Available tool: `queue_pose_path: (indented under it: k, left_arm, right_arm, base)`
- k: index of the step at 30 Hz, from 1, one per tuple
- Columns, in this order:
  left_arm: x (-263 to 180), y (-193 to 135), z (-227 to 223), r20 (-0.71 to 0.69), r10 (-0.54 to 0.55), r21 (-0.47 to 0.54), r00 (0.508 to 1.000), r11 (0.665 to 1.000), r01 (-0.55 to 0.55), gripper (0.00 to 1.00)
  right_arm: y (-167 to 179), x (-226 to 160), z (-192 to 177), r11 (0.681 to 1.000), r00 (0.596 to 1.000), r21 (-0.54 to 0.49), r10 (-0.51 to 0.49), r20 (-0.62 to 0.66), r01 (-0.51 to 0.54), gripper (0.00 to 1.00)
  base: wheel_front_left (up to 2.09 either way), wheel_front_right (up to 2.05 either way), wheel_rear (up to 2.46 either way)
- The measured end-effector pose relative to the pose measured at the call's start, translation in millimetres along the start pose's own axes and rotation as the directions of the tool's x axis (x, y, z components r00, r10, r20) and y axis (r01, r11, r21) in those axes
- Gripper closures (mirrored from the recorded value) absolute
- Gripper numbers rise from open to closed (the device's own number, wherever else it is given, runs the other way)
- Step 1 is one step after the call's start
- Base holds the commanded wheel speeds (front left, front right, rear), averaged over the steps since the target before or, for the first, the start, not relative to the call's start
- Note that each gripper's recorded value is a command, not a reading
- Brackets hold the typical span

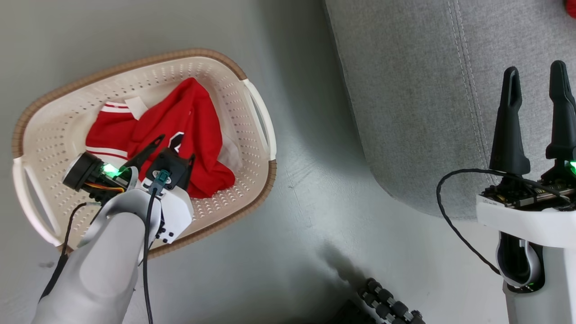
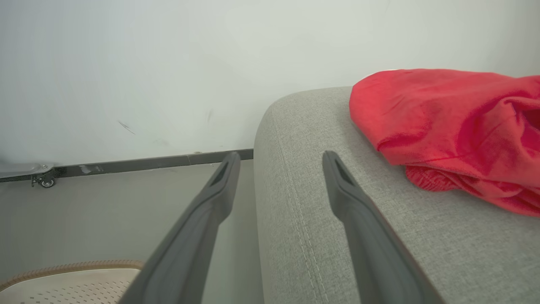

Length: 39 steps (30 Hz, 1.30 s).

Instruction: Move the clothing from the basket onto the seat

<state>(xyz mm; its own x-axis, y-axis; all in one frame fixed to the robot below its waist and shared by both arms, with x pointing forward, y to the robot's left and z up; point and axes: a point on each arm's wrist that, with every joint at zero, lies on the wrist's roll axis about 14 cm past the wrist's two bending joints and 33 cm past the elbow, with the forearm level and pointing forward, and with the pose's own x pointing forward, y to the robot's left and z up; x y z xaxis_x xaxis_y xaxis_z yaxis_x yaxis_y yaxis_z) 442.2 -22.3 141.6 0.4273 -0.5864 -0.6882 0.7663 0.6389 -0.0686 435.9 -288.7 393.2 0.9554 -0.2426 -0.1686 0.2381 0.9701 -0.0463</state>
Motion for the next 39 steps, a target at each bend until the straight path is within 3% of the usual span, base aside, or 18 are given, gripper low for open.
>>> queue_pose_path:
  k: [17, 39]
  left_arm:
    - [23.4, 5.7, -63.7, -0.242, -0.029, 0.075, 0.97, 0.996, 0.048, 0.0]
    - [33.1, 1.7, -80.3, -0.317, -0.035, 0.081, 0.948, 0.995, 0.064, 0.0]
  right_arm:
    - [-6.7, 11.7, -10.3, 1.0, 1.0, 0.005, -0.02, -0.017, 0.02, 0.0]
    - [-10.9, 16.9, -15.8, 1.0, 0.999, 0.004, -0.03, -0.031, 0.03, 0.0]
  base:
    - [0.0, 0.0, 0.0]
    - [0.0, 0.0, 0.0]
